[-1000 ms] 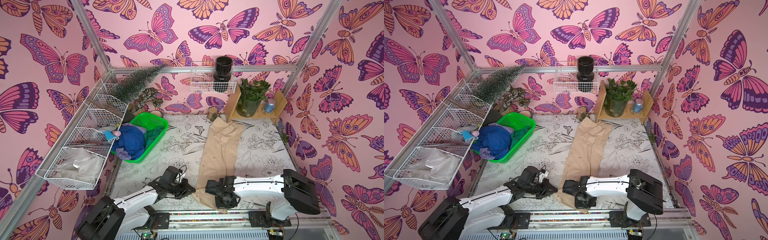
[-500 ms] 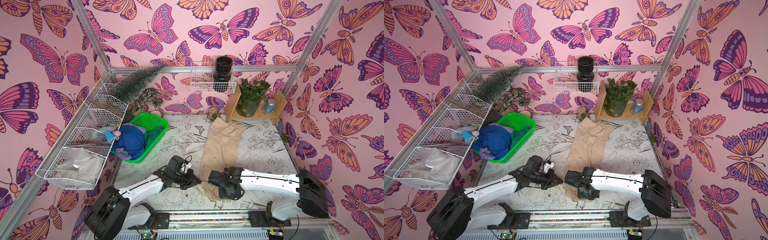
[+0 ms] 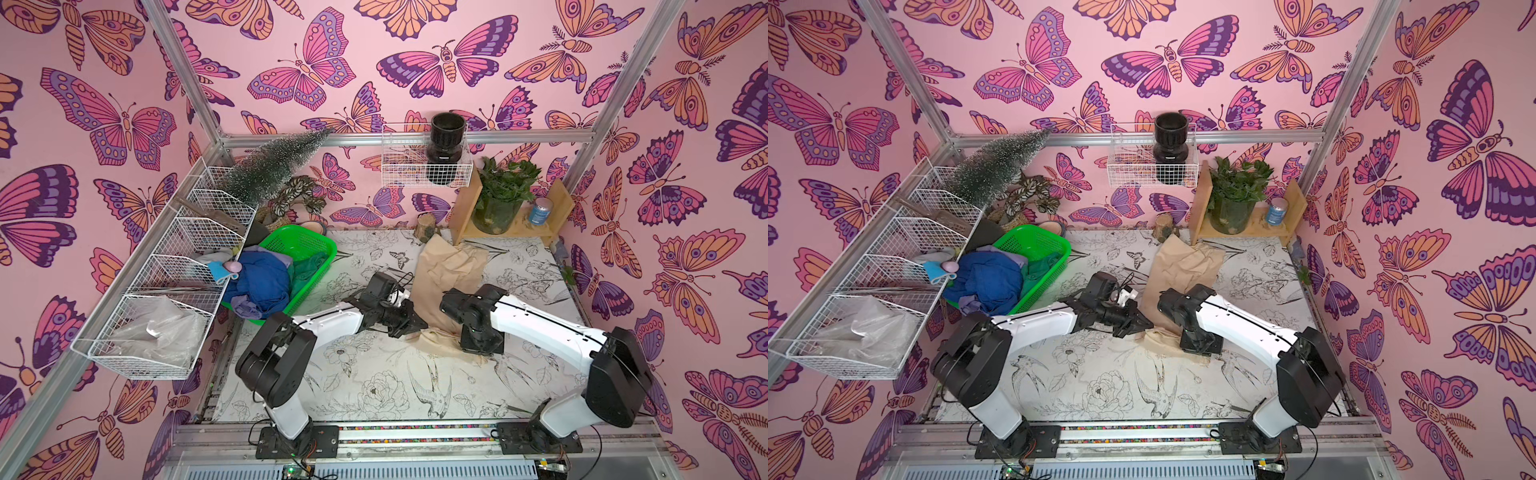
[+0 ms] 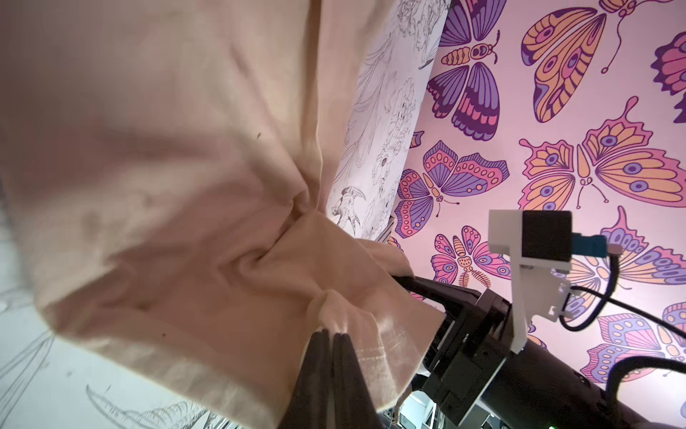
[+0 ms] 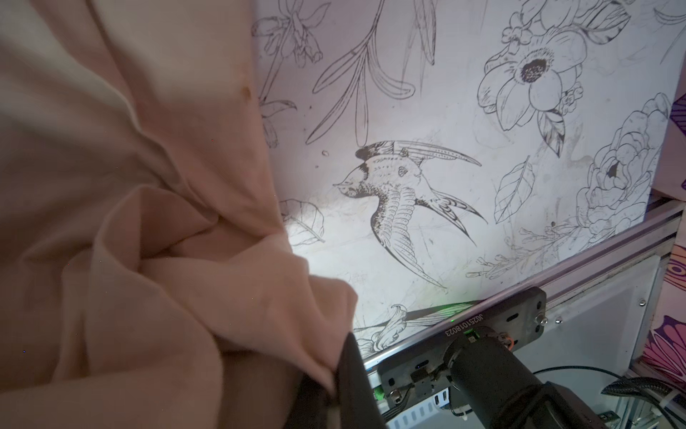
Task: Fold and stack t-shirts
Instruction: Fold the T-shirt.
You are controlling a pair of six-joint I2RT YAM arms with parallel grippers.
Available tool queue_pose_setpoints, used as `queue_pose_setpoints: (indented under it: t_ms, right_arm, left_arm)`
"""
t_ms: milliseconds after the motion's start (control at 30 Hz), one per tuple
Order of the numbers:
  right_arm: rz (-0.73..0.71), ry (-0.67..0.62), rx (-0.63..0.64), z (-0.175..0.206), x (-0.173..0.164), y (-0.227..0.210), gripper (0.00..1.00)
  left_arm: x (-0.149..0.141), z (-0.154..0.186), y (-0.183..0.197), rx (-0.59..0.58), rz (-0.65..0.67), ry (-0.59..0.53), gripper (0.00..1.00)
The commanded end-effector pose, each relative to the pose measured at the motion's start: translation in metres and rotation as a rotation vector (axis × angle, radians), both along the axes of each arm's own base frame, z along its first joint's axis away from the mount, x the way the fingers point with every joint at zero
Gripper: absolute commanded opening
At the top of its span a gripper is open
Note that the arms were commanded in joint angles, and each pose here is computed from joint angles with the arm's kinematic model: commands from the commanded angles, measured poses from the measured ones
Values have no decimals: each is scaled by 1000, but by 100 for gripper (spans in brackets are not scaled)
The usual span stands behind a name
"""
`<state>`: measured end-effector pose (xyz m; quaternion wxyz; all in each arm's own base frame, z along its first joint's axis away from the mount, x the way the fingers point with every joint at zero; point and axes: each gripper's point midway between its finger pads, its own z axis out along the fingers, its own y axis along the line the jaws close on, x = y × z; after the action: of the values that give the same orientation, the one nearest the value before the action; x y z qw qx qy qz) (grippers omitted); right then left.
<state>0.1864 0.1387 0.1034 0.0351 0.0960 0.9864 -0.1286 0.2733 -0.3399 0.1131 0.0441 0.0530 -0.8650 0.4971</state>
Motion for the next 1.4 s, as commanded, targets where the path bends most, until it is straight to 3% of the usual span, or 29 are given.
queue_pose_setpoints:
  t_ms: [0, 367, 700, 1367]
  right_arm:
    - [55, 19, -42, 2, 18, -4, 0]
    - [90, 84, -27, -22, 60, 17, 0]
    - [42, 68, 15, -33, 102, 12, 0]
    - [36, 71, 63, -57, 173, -5, 0]
  left_arm:
    - [14, 2, -3, -15, -11, 2, 0]
    - [42, -12, 3, 22, 1, -6, 0]
    - [101, -49, 14, 133, 49, -34, 0]
    - [180, -53, -3, 201, 67, -69, 0]
